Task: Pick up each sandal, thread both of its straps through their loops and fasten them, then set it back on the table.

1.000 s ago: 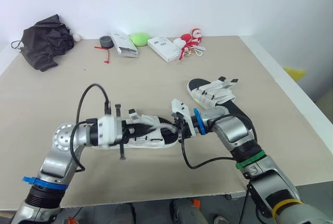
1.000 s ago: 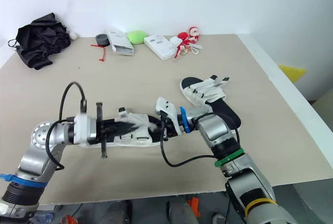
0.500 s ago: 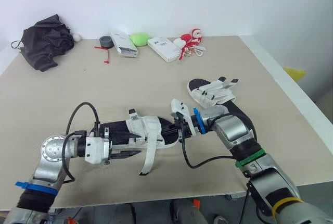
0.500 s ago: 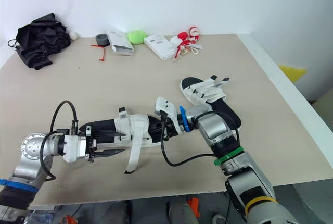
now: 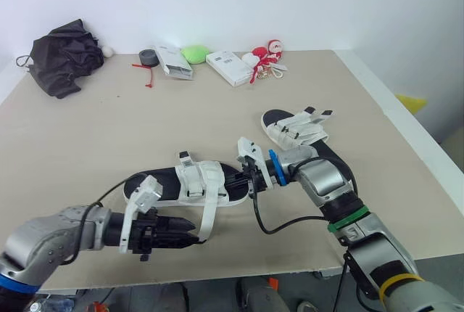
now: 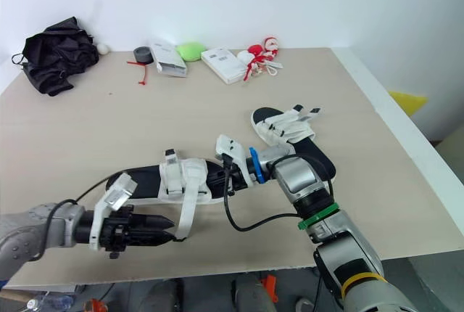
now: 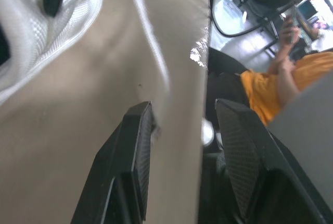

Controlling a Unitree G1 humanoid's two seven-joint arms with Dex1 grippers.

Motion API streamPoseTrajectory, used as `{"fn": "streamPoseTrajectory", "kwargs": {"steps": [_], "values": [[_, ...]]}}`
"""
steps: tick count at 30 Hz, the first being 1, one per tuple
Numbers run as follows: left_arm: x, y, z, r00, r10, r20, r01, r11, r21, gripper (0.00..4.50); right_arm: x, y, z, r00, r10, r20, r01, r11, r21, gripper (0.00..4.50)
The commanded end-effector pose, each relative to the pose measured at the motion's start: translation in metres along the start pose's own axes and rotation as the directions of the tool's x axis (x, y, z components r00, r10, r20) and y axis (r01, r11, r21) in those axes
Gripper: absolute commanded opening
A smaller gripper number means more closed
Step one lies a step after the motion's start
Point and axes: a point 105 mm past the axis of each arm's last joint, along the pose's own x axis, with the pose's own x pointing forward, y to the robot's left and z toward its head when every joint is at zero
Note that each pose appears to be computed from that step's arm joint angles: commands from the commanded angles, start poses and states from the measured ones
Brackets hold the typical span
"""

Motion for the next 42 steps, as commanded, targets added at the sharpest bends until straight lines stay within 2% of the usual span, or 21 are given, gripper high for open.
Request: {"fn": "streamPoseTrajectory", "kwargs": {"steps": [1, 5, 7, 8, 10, 11, 17, 21, 25, 29, 36, 38, 42], "values": [[0.010, -0.003, 0.001, 1.000, -0.019, -0.014, 0.020, 0.997, 0.068, 1.98, 0.004, 0.004, -0.043, 0.992, 0.001, -0.126, 0.014, 0.993, 0.120, 0.00], [0.017, -0.008, -0.007, 0.996, -0.062, -0.057, 0.067, 0.995, 0.079, 1.98, 0.005, 0.005, -0.043, 0.993, -0.005, -0.121, 0.020, 0.992, 0.122, 0.00], [0.019, -0.009, -0.008, 0.996, -0.069, -0.058, 0.073, 0.994, 0.080, 1.44, 0.005, 0.005, -0.043, 0.993, -0.007, -0.121, 0.021, 0.992, 0.122, 0.00], [0.021, -0.007, -0.007, 0.997, -0.065, -0.050, 0.069, 0.994, 0.081, 1.40, 0.005, 0.005, -0.043, 0.993, -0.007, -0.121, 0.022, 0.992, 0.122, 0.00], [0.024, -0.007, -0.004, 0.997, -0.066, -0.033, 0.068, 0.995, 0.079, 0.31, 0.005, 0.005, -0.043, 0.993, -0.007, -0.120, 0.022, 0.992, 0.122, 0.00], [0.025, -0.006, -0.002, 0.998, -0.067, -0.022, 0.068, 0.995, 0.078, 0.08, 0.005, 0.005, -0.043, 0.993, -0.008, -0.121, 0.023, 0.992, 0.122, 0.00], [0.025, -0.003, 0.003, 0.998, -0.058, 0.012, 0.057, 0.996, 0.063, 0.08, 0.005, 0.006, -0.043, 0.993, -0.011, -0.119, 0.026, 0.992, 0.120, 0.00], [0.019, -0.006, 0.016, 0.993, -0.086, 0.077, 0.087, 0.996, -0.006, 0.08, 0.006, 0.006, -0.043, 0.993, -0.011, -0.118, 0.025, 0.992, 0.121, 0.00], [0.001, -0.019, 0.043, 0.963, -0.188, 0.192, 0.216, 0.966, -0.139, 0.08, 0.006, 0.005, -0.043, 0.993, -0.012, -0.117, 0.026, 0.993, 0.119, 0.00], [-0.013, -0.019, 0.061, 0.955, -0.213, 0.204, 0.260, 0.936, -0.238, 0.08, 0.007, 0.005, -0.042, 0.993, -0.012, -0.114, 0.025, 0.993, 0.117, 0.00], [-0.003, 0.012, 0.116, 0.929, -0.105, 0.354, 0.216, 0.932, -0.291, 0.08, 0.009, 0.003, -0.040, 0.994, -0.015, -0.108, 0.027, 0.993, 0.114, 0.00], [0.009, 0.021, 0.121, 0.936, -0.068, 0.347, 0.178, 0.938, -0.298, 0.08, 0.010, 0.002, -0.039, 0.994, -0.017, -0.104, 0.029, 0.993, 0.113, 0.00], [0.025, 0.022, 0.107, 0.964, -0.065, 0.259, 0.143, 0.945, -0.295, 0.08, 0.010, 0.001, -0.038, 0.995, -0.022, -0.099, 0.034, 0.993, 0.115, 0.00]]}}
